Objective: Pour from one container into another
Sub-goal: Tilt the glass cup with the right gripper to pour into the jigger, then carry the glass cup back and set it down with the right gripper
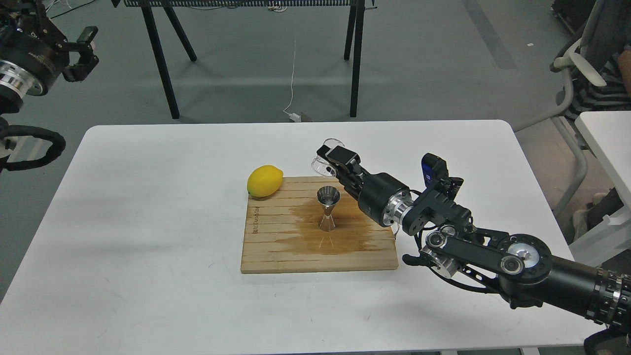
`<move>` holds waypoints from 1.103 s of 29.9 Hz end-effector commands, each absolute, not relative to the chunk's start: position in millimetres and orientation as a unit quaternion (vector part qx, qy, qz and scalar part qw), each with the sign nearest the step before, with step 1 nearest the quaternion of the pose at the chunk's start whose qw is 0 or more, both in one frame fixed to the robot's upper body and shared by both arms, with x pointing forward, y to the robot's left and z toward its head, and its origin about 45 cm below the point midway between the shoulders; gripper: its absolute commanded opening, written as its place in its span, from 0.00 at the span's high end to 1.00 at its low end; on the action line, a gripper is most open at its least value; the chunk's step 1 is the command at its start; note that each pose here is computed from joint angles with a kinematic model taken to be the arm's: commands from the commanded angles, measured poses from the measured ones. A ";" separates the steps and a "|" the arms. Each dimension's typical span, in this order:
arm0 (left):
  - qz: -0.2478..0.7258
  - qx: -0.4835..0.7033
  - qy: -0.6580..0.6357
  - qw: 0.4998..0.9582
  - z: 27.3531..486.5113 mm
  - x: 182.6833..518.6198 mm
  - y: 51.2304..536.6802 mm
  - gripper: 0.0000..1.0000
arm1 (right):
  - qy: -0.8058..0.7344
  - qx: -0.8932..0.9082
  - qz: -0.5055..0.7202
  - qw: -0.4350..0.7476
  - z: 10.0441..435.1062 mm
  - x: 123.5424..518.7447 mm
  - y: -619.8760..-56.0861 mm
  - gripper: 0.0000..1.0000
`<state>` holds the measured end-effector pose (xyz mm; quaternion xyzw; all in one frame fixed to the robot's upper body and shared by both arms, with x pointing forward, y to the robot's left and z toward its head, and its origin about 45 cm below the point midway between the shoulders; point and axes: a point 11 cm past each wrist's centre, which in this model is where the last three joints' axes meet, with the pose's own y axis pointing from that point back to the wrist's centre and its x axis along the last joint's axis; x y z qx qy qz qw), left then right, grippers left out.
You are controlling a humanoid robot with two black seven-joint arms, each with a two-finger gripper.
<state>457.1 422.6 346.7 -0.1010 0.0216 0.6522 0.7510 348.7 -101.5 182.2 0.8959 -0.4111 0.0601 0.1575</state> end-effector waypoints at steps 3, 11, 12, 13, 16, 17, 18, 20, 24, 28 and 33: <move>0.653 -0.101 0.022 0.750 346.3 457.1 423.1 0.01 | -0.411 0.896 0.061 0.158 182.0 348.7 -102.0 0.77; 0.663 -0.099 0.021 0.742 346.0 458.0 424.8 0.01 | -0.413 0.894 0.063 0.163 181.1 349.4 -106.9 0.77; 0.663 -0.099 0.022 0.742 345.8 457.9 425.1 0.01 | -0.413 0.894 0.063 0.163 181.1 349.4 -106.9 0.77; 0.662 -0.099 0.021 0.742 346.0 458.0 424.6 0.01 | -0.413 0.894 0.063 0.163 181.1 349.4 -106.9 0.77; 0.663 -0.099 0.021 0.742 346.4 457.8 425.2 0.01 | -0.413 0.894 0.063 0.162 181.6 349.8 -106.8 0.77; 0.663 -0.099 0.021 0.742 346.2 457.8 425.7 0.01 | -0.413 0.894 0.064 0.162 181.7 349.7 -106.8 0.77; 0.663 -0.099 0.021 0.742 346.2 457.8 425.7 0.01 | -0.413 0.894 0.064 0.162 181.7 349.7 -106.8 0.77; 0.663 -0.097 0.021 0.742 346.0 457.8 425.6 0.01 | -0.415 0.893 0.065 0.164 181.5 350.5 -109.5 0.77; 0.663 -0.098 0.020 0.742 347.0 457.9 426.0 0.01 | -0.417 0.891 0.067 0.167 181.4 351.5 -112.9 0.77; 0.663 -0.097 0.020 0.742 347.4 458.2 425.5 0.01 | -0.427 0.888 0.058 0.159 185.7 355.7 -117.9 0.77; 0.663 -0.097 0.020 0.742 347.9 458.4 425.1 0.01 | -0.489 0.868 -0.024 0.084 216.5 379.8 -132.7 0.77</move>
